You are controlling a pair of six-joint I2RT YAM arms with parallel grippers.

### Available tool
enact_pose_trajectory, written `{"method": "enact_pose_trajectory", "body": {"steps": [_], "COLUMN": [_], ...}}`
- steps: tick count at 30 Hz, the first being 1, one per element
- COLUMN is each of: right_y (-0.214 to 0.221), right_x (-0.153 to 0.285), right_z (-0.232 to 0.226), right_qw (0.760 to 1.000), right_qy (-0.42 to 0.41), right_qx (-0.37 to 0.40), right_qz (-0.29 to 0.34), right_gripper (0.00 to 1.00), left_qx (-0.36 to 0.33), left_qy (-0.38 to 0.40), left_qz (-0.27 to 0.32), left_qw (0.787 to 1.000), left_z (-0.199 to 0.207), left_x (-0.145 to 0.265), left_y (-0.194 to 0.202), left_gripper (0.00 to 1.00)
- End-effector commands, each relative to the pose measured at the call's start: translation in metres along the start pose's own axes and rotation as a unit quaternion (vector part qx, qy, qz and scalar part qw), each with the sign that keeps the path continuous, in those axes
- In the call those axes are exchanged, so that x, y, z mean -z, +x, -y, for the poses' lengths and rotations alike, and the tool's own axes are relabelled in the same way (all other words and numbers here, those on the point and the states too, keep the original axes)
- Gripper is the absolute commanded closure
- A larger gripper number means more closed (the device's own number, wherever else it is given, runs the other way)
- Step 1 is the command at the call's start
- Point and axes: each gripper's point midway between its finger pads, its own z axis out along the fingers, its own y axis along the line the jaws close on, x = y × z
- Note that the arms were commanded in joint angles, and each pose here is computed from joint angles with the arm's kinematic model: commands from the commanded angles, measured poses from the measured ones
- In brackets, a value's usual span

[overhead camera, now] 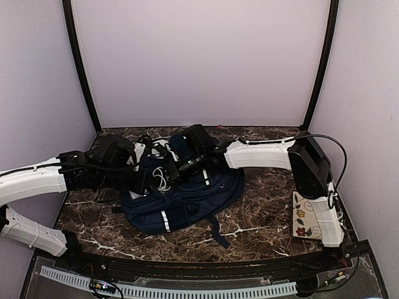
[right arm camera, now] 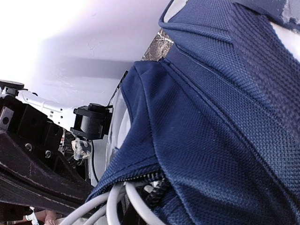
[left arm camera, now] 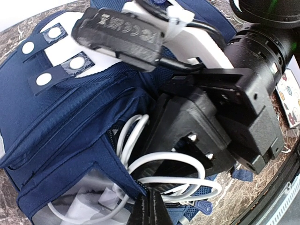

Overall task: Pack the student bag
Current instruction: Adjust the charger in the lower front pocket of the bag, then place the charger in the lower front pocket of the bag.

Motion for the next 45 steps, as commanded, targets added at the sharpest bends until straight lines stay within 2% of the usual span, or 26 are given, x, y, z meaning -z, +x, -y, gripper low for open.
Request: {"method": "enact_pose_trajectory", "body": {"steps": [1,3,8,12,15,23,26,28,31,36,37,38,40,41,45], "right_y": [0.04,0.035,0.012,0.004,0.007,0.003,-0.001,-0.002,0.0,0.006,0.005,0.003,-0.001,-0.003,-0.013], "right_x": [-0.038,-0.03,0.015,0.047,0.06,0.094,0.093,0.083,0.061,0.049,0.049,0.049,0.05,0.05,0.043], "right_z": [0.077,0.076,0.03,0.005,-0.002,-0.026,-0.056,-0.067,-0.055,-0.017,-0.015,-0.015,-0.014,-0.014,-0.01], "right_qw": [0.997,0.997,0.997,0.995,0.993,0.984,0.982,0.98,0.982,0.982,0.982,0.982,0.981,0.981,0.986], "right_qy": [0.058,0.065,0.075,0.084,0.098,0.139,0.099,0.082,0.091,0.138,0.139,0.138,0.139,0.136,0.105], "right_qx": [-0.044,-0.04,0.015,0.028,0.031,0.08,0.126,0.145,0.138,0.107,0.106,0.105,0.102,0.099,0.075], "right_qz": [-0.038,-0.03,0.01,0.055,0.061,0.082,0.102,0.11,0.093,0.074,0.076,0.08,0.088,0.095,0.109], "right_gripper": [1.0,1.0,0.8,0.71,0.66,0.59,0.53,0.45,0.37,0.39,0.42,0.54,0.87,1.0,1.0], "left_qx": [-0.021,-0.019,-0.008,-0.007,-0.005,0.0,0.003,0.006,0.007,0.008,0.008,0.008,0.007,0.004,-0.019], "left_qy": [0.133,0.12,0.013,-0.02,-0.029,-0.025,-0.023,-0.022,-0.021,-0.013,-0.012,-0.012,-0.011,-0.005,0.041], "left_qz": [0.122,0.121,0.069,0.033,0.015,0.021,0.022,0.025,0.031,0.04,0.041,0.041,0.042,0.044,0.079], "left_qw": [0.983,0.985,0.998,0.999,0.999,0.999,0.999,0.999,0.999,0.999,0.999,0.999,0.999,0.999,0.996], "left_z": [0.062,0.057,0.011,-0.003,-0.007,-0.008,-0.008,-0.008,-0.008,-0.005,-0.005,-0.005,-0.005,-0.003,0.014], "left_x": [0.034,0.029,-0.001,-0.016,-0.021,-0.017,-0.016,-0.014,-0.01,-0.003,-0.003,-0.002,-0.001,0.0,0.012], "left_y": [-0.064,-0.059,-0.018,0.006,0.015,0.015,0.016,0.014,0.011,0.005,0.005,0.005,0.005,0.004,-0.013], "left_gripper": [1.0,1.0,1.0,1.0,1.0,1.0,1.0,1.0,1.0,1.0,1.0,1.0,1.0,1.0,1.0]}}
